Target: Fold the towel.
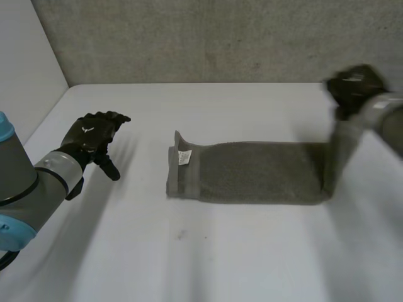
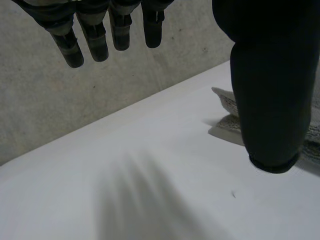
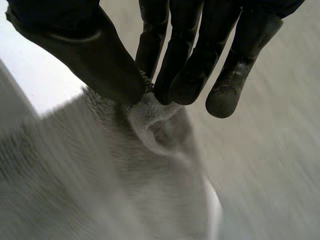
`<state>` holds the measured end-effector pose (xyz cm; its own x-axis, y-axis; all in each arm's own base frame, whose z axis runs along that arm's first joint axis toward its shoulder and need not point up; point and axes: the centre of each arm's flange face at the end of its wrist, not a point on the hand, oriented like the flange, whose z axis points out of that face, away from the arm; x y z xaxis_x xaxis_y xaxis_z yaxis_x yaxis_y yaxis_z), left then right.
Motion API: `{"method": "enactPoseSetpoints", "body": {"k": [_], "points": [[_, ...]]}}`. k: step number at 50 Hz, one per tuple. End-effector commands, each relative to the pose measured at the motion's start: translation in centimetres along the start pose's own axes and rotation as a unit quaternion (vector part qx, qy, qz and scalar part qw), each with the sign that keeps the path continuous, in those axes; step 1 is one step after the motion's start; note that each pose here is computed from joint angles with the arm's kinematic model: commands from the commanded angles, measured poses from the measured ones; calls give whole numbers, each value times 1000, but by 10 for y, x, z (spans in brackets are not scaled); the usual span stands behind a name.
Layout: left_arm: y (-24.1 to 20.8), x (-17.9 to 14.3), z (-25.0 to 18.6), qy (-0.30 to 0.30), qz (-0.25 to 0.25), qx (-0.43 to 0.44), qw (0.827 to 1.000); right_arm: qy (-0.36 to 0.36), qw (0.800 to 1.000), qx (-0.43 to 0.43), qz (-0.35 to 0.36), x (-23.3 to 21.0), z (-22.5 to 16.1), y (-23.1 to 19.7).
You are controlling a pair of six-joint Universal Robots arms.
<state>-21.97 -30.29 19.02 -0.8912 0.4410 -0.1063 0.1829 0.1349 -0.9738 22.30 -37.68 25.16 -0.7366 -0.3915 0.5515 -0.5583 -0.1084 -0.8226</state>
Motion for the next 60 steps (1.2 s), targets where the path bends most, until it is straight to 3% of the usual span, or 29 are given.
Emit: {"method": "enactPoseSetpoints", "body": {"k": [1,2,4,9,15,24,27,34,38,46,54,57,60], "points": [[-5,0,0,-1,1,8,1000,-174,979,100,-19,-170,-41,-76],[-5,1,0,1,2,9,1000,-174,979,100,-19,-170,-41,-76],[-6,2,0,2,2,9,1000,-229,967,104,-29,-218,-62,-76],[-7,3,0,4,3,10,1000,-282,955,84,-41,-261,-80,-59],[-7,9,2,12,5,12,1000,-296,951,73,-45,-271,-85,-50],[-20,32,10,44,13,37,998,-267,960,75,-34,-241,-97,-66],[-24,46,11,61,16,46,997,-238,969,58,-23,-207,-98,-58],[-26,77,8,98,25,54,993,-148,988,-22,35,-138,-85,4],[-22,97,7,122,30,53,991,-134,988,-60,41,-129,-81,33],[-25,102,3,126,31,55,990,-146,985,-96,-1,-140,-63,74],[-37,92,-9,97,30,64,993,-108,994,-18,-7,-128,-35,28],[-38,80,-12,79,27,63,995,-131,987,85,-25,-157,-44,-39],[-40,75,-12,72,27,65,995,-150,982,112,-33,-176,-51,-56]]}}
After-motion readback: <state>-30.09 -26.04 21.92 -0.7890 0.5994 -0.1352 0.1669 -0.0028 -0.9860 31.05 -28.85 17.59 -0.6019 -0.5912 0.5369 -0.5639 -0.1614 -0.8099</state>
